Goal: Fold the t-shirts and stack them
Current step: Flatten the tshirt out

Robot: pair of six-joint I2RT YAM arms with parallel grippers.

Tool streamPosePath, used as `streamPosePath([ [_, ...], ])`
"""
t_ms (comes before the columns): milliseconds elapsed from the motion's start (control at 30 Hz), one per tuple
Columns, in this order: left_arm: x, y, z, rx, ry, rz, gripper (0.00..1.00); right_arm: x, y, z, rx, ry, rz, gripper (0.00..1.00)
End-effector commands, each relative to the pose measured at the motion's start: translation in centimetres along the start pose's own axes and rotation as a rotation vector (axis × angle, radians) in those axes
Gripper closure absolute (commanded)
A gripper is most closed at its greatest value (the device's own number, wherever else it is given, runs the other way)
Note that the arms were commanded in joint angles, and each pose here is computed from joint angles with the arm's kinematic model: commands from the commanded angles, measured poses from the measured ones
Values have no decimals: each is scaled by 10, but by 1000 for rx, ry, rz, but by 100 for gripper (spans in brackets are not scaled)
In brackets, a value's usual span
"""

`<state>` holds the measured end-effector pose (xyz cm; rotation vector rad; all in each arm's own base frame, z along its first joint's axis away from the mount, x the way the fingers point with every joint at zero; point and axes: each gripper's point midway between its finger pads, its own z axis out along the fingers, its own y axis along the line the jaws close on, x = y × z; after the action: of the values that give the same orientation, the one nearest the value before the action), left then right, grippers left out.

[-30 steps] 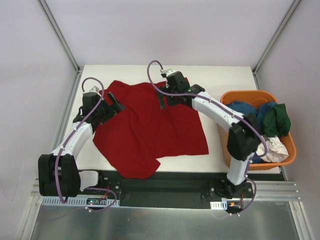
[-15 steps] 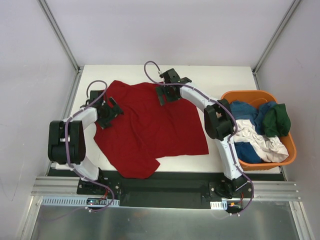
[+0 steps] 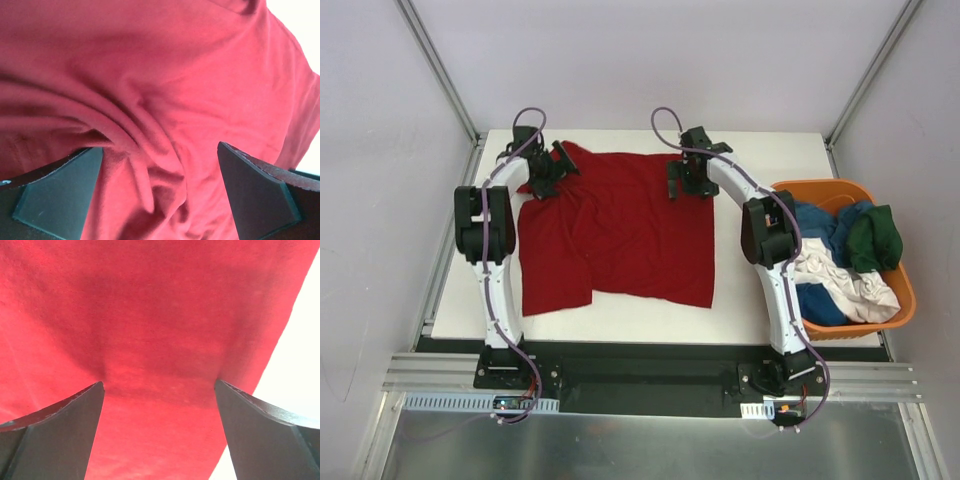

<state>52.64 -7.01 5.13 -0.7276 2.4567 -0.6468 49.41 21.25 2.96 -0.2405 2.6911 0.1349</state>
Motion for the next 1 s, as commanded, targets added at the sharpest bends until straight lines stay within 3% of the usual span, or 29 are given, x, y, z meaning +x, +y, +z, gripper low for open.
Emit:
streamPosePath([
  [0,-31,-31,-14,36,10,56,1,-20,-8,-17,0,-27,52,3],
  [167,-51,-52,-89,13,-160,111,1,-56,3,-74,-49,-185,-10,3],
  [233,-54,-68,-145,36,-258,137,1,-65,5,-110,-46,-262,-30,3],
  [300,-36,-58,-188,10,-321,134,1,-60,10,-139,-44,-319,-55,3],
  [333,-12,-35,-186,-38,-289,121,1,-54,19,-148,-59,-336,-76,3],
  [367,-5,-37,-220,-23,-353,138,1,-54,25,-159,-77,-370,-94,3],
  [400,5,-22,-230,-65,-376,141,1,-34,27,-172,-90,-363,-117,3],
  [433,34,14,-224,-147,-321,112,1,-24,37,-181,-114,-364,-149,3],
  [467,45,19,-251,-146,-381,103,1,-16,36,-204,-107,-397,-156,3],
  [533,79,63,-253,-252,-375,27,1,23,38,-196,-90,-353,-178,3],
  [567,92,70,-270,-248,-404,-13,1,29,36,-217,-92,-402,-160,3],
  [600,105,79,-273,-258,-392,-32,1,58,31,-203,-86,-350,-155,3],
  [667,139,105,-279,-315,-356,-98,1,70,38,-220,-144,-402,-129,3],
  [733,158,134,-280,-408,-356,-146,1,99,38,-208,-178,-367,-80,3],
  [867,187,157,-272,-448,-328,-265,1,135,39,-209,-234,-335,-54,3],
  [967,203,170,-252,-485,-263,-318,8,158,33,-199,-223,-294,-58,3],
])
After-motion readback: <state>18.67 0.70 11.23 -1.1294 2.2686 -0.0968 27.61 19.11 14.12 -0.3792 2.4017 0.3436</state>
